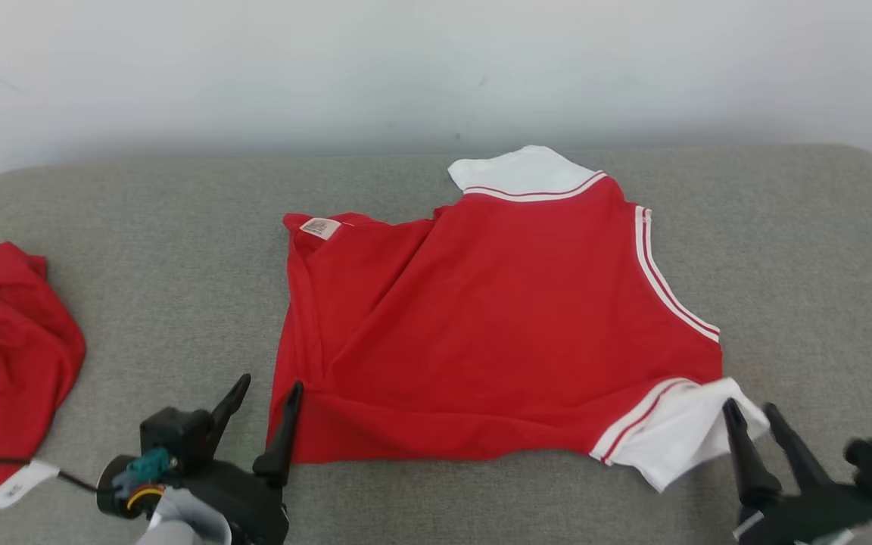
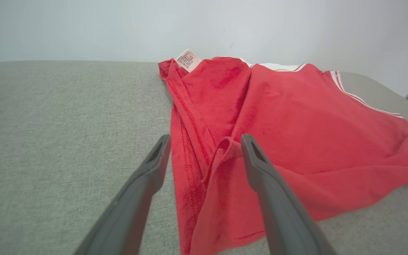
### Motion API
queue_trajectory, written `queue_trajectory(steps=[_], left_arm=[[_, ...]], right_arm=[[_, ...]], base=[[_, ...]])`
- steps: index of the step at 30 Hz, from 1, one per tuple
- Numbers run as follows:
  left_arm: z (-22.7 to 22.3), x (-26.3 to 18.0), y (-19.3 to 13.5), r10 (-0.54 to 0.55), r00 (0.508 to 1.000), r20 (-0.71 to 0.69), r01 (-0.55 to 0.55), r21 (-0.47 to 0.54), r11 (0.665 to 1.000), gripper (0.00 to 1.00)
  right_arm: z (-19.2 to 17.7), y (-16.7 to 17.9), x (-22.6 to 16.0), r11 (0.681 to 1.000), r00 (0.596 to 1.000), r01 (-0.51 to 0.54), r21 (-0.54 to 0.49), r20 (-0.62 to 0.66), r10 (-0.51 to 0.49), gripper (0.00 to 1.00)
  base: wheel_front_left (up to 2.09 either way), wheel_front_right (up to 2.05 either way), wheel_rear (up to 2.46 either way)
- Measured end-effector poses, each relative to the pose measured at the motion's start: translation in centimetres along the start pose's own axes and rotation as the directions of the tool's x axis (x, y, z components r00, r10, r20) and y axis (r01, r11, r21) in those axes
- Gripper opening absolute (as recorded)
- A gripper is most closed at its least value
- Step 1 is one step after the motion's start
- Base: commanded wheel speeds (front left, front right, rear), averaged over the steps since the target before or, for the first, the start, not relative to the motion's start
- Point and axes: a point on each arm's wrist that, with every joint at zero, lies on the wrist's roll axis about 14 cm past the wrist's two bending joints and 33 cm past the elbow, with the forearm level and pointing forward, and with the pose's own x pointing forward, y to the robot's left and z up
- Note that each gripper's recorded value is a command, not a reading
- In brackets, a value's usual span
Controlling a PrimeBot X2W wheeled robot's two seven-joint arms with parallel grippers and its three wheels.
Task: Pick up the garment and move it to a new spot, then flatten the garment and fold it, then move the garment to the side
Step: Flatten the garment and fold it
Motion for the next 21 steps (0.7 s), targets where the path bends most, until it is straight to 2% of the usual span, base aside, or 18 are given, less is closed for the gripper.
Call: queue_trajectory(steps=[5, 8, 14, 21], left_arm=[[-0.5, -2.3, -0.1, 0.016, 1.0, 0.019, -0.016, -0.014, 1.0, 1.0], [-0.9, -3.5, 0.8, 0.05, 0.998, 0.025, -0.05, -0.026, 0.998, 1.0], [-1.4, -4.7, 0.4, 0.075, 0.996, 0.045, -0.072, -0.065, 0.995, 1.0], [-2.0, -6.4, -0.1, 0.111, 0.992, 0.059, -0.105, -0.093, 0.99, 1.0]], right_arm=[[-0.2, -1.1, -2.4, 0.999, 0.999, 0.037, 0.012, 0.028, -0.037, 1.0], [-0.3, -1.4, -3.7, 0.998, 0.998, 0.054, 0.022, 0.027, -0.055, 1.0], [-1.1, -1.2, -5.4, 0.996, 0.997, 0.071, 0.052, -0.005, -0.071, 1.0], [-2.6, -2.1, -6.3, 0.991, 0.993, 0.074, -0.11, -0.086, -0.083, 1.0]], base=[[0.0, 0.0, 0.0], [0.0, 0.0, 0.0], [0.0, 0.0, 0.0], [0.0, 0.0, 0.0]])
